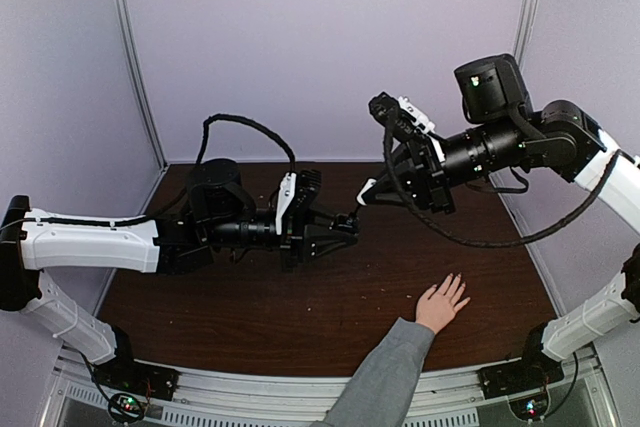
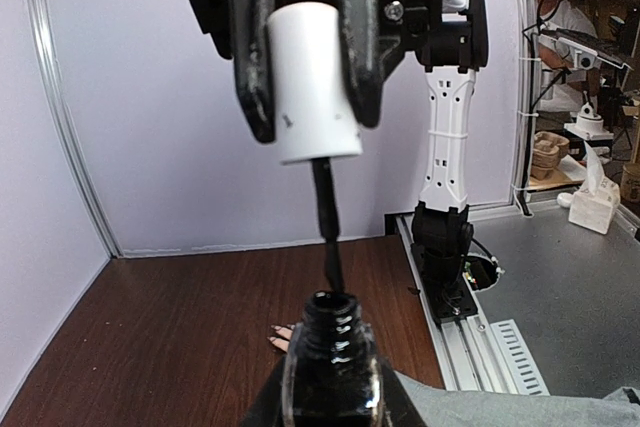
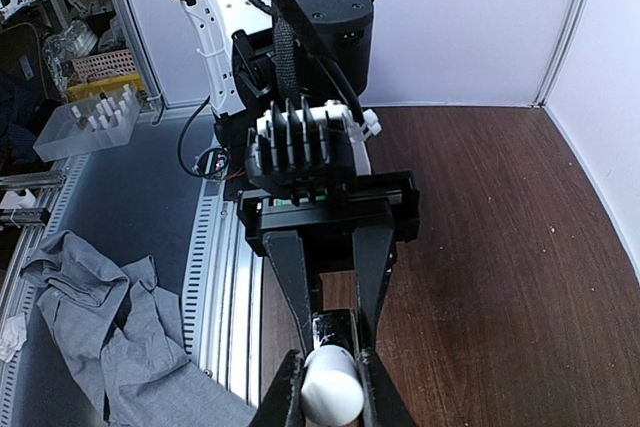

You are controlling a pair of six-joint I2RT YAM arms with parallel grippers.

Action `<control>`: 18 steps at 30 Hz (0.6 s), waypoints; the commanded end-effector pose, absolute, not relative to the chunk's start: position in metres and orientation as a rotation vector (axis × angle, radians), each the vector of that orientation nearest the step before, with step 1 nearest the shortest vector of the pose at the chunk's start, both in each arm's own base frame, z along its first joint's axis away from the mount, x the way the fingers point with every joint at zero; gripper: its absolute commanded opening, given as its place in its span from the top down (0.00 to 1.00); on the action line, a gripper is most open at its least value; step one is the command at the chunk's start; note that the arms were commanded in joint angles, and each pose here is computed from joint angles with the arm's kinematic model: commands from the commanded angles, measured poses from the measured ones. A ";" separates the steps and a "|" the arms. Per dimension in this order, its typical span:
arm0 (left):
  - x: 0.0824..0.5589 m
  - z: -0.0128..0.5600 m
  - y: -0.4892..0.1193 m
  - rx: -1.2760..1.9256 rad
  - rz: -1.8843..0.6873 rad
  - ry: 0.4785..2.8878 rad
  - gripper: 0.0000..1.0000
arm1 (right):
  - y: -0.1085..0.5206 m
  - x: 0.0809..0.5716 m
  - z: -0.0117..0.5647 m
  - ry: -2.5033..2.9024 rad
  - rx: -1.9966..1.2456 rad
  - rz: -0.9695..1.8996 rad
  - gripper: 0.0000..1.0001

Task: Paint the nails
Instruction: Remove the excess polish from the bottle rim.

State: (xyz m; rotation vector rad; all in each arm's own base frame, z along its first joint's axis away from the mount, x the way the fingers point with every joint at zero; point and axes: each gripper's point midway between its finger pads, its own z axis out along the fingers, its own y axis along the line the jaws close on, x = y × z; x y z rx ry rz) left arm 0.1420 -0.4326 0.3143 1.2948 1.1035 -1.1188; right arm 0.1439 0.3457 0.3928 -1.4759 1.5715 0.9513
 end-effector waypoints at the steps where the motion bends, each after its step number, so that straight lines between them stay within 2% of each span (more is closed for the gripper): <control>1: 0.146 0.336 -0.434 1.252 -1.120 1.033 1.00 | 0.351 0.144 0.393 1.565 -1.471 0.975 1.00; 18: 0.148 0.338 -0.433 1.240 -1.109 1.036 1.00 | 0.354 0.134 0.390 1.553 -1.515 1.031 1.00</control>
